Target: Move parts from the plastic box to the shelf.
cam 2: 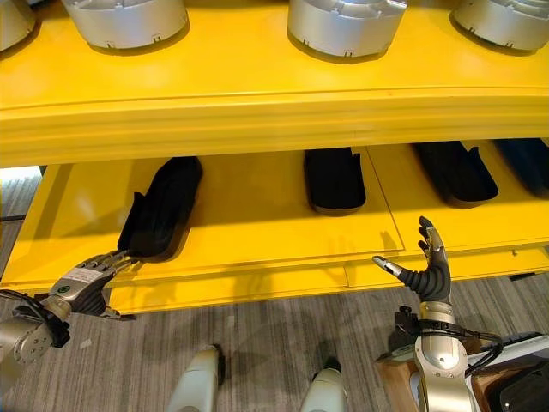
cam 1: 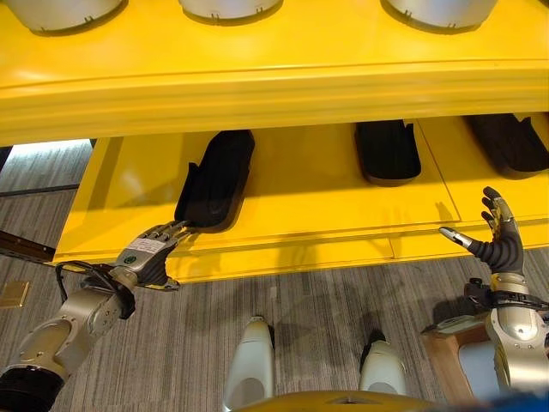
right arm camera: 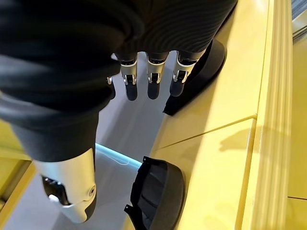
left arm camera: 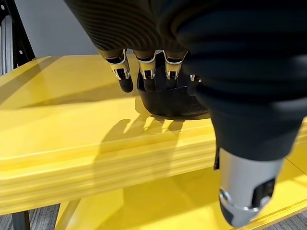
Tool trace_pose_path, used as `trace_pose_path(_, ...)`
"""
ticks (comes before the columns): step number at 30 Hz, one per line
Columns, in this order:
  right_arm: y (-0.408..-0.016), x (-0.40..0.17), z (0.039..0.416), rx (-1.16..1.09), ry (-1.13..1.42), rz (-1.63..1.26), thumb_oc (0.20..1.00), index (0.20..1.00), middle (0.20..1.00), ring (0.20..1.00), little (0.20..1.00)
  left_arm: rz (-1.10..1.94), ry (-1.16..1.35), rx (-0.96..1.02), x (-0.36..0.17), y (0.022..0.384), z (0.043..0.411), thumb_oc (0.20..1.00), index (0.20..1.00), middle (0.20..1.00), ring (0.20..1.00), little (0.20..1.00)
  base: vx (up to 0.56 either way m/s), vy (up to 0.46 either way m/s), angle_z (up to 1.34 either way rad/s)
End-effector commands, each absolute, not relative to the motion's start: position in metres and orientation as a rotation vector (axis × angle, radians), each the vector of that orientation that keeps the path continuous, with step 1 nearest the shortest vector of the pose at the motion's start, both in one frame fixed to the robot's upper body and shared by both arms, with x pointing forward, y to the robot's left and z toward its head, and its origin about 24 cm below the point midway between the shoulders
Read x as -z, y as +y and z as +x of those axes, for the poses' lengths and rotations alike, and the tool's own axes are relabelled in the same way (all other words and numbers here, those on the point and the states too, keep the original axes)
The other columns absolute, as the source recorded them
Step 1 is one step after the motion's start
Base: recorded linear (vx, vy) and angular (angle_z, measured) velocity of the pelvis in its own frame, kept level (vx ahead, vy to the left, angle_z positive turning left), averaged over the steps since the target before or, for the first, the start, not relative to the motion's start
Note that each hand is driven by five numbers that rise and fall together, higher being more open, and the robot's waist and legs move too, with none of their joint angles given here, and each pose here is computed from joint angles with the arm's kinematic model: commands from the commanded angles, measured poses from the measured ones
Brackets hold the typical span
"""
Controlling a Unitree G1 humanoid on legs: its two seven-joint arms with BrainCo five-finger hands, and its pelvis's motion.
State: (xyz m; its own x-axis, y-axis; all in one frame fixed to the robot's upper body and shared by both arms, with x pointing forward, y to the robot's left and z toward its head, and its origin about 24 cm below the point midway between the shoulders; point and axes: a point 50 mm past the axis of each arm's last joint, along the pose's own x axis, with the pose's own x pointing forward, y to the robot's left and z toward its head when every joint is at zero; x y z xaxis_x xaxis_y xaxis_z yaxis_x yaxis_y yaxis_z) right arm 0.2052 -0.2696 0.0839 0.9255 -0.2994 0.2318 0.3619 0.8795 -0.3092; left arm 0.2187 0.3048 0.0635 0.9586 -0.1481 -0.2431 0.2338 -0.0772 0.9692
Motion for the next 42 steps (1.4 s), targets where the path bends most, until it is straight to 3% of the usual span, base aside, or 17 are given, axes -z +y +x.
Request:
trace_pose_path(1,-0.273,-0.109,0.205,0.354,-0.304,-0.386,1.000,1.000,1.000,1.000,1.000,1.656,0.118,0.353,-0.052,0.310,0.215,1.000,1.000,1.000,1.000,1.000,0.00,0.000,0.00)
trace_pose_path(21,-0.273,-0.109,0.203,0.339,-0.296,-0.396,1.000,1.000,1.000,1.000,1.000,1.736,-0.032,0.484,-0.060,0.277,0.241,1.000,1.000,1.000,1.000,1.000,0.00,-0.003,-0.03)
trace_pose_path(29,-0.273,-0.106,0.203,0.346,-0.281,-0.392,1.000,1.000,1.000,1.000,1.000,1.687,-0.064,0.424,-0.065,0.271,0.245,1.000,1.000,1.000,1.000,1.000,0.00,0.000,0.00)
trace_pose_path(42,-0.275,-0.105,0.204,0.349,-0.268,-0.396,1.000,1.000,1.000,1.000,1.000,1.760,-0.018,0.277,-0.077,0.295,0.256,1.000,1.000,1.000,1.000,1.000,0.00,0.000,0.00)
